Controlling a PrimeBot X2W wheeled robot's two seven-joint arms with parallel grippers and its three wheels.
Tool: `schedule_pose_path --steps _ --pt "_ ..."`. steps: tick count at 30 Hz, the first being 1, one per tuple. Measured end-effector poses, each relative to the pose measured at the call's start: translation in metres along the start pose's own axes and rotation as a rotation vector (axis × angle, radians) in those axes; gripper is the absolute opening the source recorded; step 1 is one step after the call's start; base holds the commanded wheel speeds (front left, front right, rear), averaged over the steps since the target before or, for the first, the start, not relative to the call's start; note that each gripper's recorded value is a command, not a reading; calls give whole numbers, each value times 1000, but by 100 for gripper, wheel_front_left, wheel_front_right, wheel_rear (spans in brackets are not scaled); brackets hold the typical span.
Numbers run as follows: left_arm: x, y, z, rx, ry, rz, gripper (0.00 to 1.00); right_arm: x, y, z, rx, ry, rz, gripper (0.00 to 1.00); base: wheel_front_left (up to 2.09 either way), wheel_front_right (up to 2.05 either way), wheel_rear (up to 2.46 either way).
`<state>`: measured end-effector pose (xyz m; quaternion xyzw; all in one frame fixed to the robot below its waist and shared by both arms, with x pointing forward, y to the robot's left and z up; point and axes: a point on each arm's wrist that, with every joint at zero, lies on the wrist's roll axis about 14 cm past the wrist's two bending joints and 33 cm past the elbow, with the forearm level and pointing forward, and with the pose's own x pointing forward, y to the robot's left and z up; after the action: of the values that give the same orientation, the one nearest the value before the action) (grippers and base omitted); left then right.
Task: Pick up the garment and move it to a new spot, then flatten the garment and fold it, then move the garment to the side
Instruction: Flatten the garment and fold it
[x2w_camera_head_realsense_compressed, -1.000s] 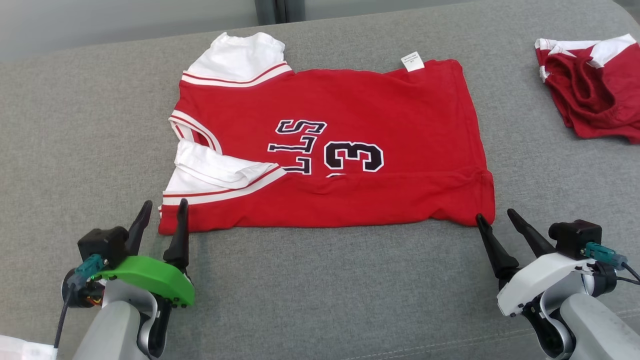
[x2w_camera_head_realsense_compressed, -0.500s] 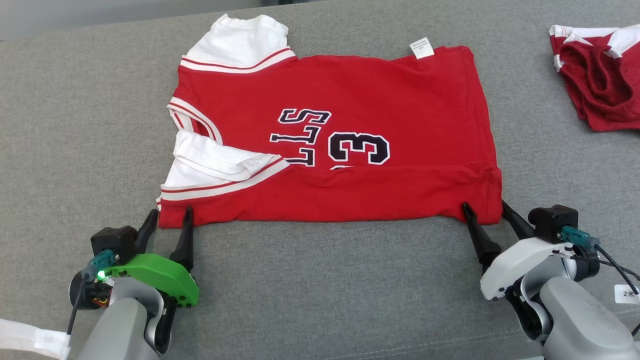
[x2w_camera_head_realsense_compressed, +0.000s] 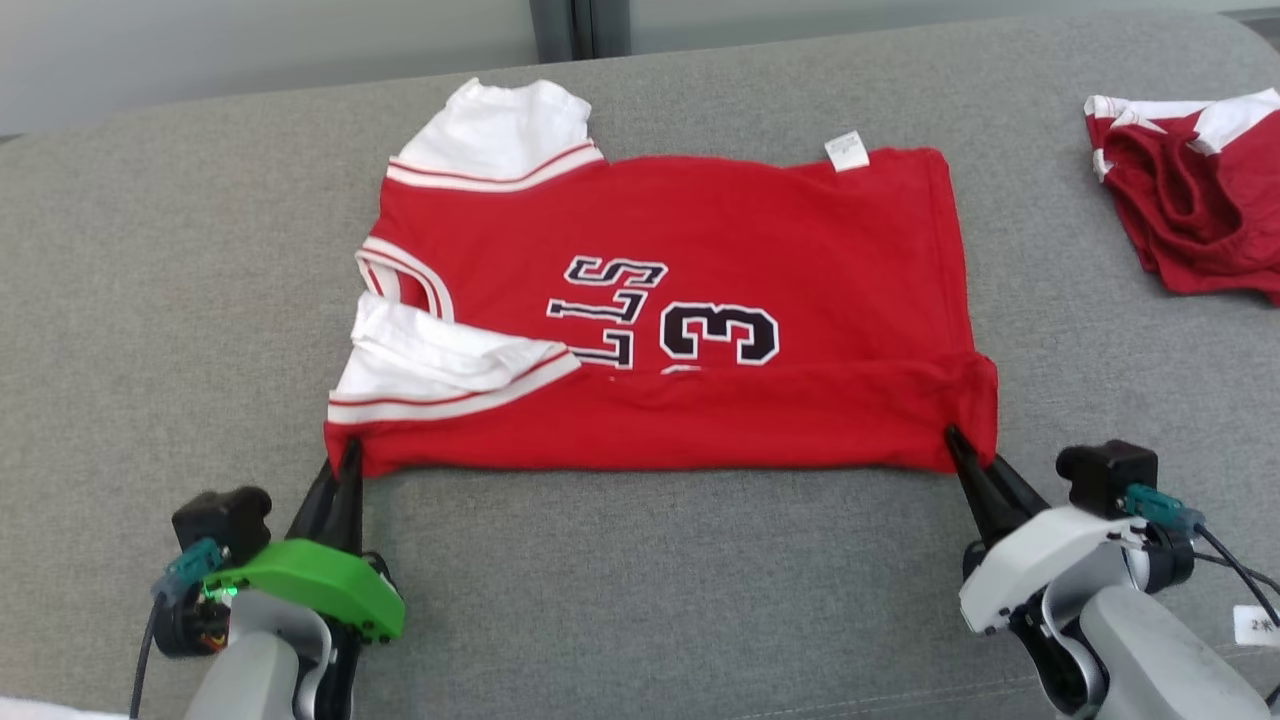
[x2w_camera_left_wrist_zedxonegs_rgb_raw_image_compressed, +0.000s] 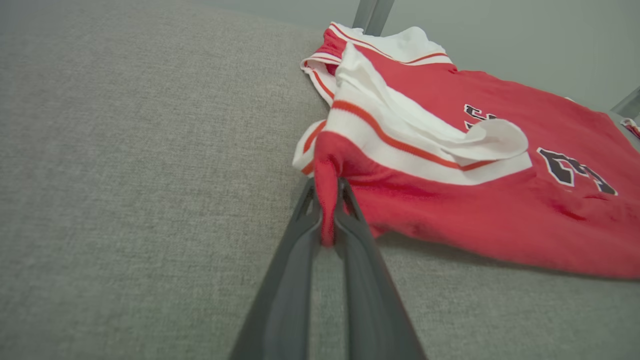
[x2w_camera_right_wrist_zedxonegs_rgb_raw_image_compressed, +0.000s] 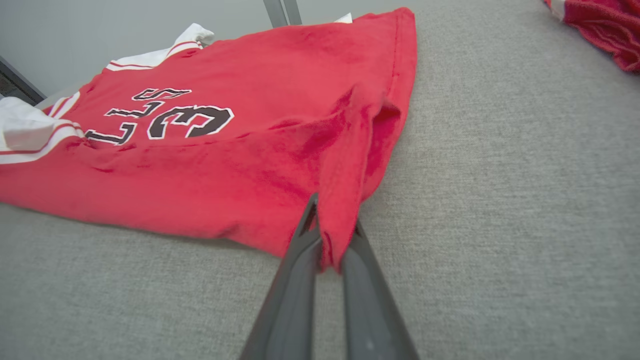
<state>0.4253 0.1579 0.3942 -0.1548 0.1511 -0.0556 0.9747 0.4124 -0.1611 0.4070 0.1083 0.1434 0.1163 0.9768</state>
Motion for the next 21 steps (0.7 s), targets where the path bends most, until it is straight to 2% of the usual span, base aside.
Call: schedule_pose_path --steps 6,12,13,14,15,21 --pt "-45 0 -10 -56 -30 27 0 -33 0 0 2 -22 0 0 0 0 0" --pt "-82 -4 -32 -78 -8 55 0 -58 -4 -17 51 41 -29 0 0 0 0" --pt "-85 -4 -34 -77 -4 58 0 -60 -3 -21 60 55 -31 24 0 0 0" --pt "-86 -4 -34 -65 -5 62 31 -62 0 -23 56 63 -26 76 0 0 0" --pt "-87 -4 -31 -61 -16 63 100 -62 1 -21 59 56 -26 100 0 0 0" --pt "-84 -8 -13 -23 -72 57 100 -59 -1 3 26 -29 -39 100 0 0 0"
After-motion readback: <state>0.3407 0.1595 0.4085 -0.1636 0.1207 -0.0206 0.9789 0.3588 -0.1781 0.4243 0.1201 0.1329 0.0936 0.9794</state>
